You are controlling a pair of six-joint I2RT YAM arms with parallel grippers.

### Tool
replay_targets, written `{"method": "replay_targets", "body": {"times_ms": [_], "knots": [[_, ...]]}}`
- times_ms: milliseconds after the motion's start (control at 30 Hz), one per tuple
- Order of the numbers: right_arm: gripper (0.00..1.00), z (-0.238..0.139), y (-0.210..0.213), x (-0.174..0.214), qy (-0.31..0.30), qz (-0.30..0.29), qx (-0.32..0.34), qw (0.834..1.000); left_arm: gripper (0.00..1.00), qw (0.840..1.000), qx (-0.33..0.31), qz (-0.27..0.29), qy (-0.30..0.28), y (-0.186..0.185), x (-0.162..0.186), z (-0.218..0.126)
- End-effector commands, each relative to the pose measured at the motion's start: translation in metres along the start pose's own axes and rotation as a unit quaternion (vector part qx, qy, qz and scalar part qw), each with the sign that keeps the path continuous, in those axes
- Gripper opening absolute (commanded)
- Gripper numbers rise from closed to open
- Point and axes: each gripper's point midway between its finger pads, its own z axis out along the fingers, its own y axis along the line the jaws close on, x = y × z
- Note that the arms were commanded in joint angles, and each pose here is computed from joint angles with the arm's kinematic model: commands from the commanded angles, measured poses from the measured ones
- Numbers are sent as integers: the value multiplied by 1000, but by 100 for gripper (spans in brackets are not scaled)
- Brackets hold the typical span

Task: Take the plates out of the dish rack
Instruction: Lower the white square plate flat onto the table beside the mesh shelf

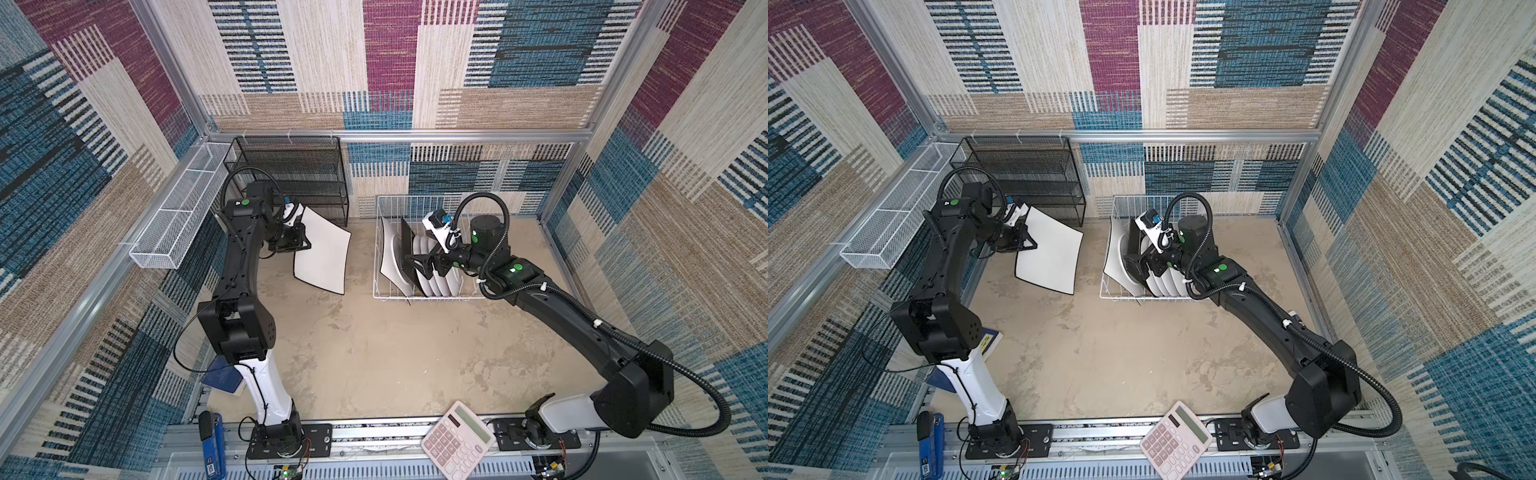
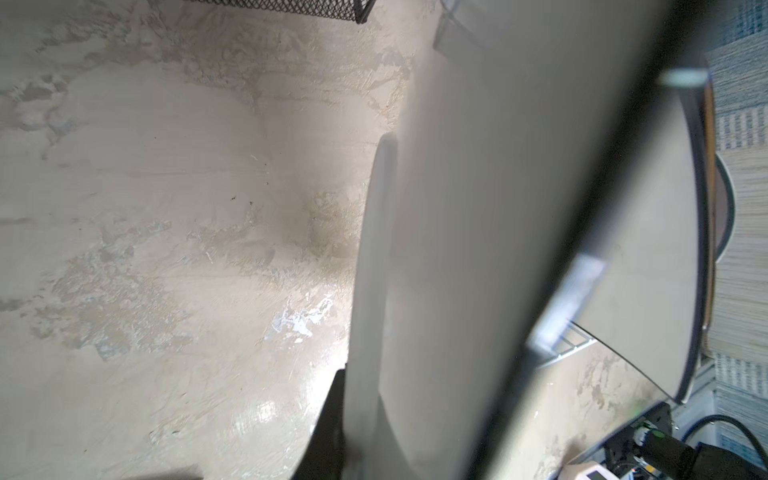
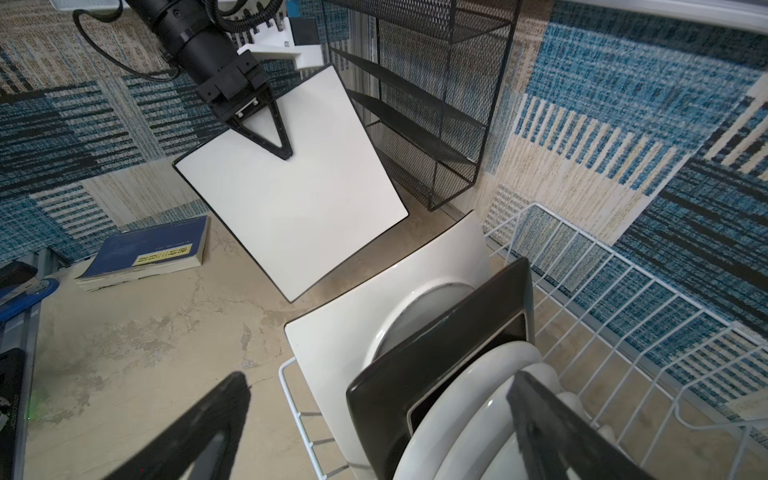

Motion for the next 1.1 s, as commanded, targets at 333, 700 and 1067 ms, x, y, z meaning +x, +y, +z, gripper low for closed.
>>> {"method": "replay_targets", "body": {"times_ms": [333,700,1067], "knots": [[99,-2,0,1,-5,6,11,1000,0,992,117,-45,35,20,9,55],[99,-1,0,-1,-9,15,8,1000,0,986,145,-68,48,43,11,83],[99,-4,3,-2,-13,21,3,1000,0,983,131,-103,80,85,25,114]]}}
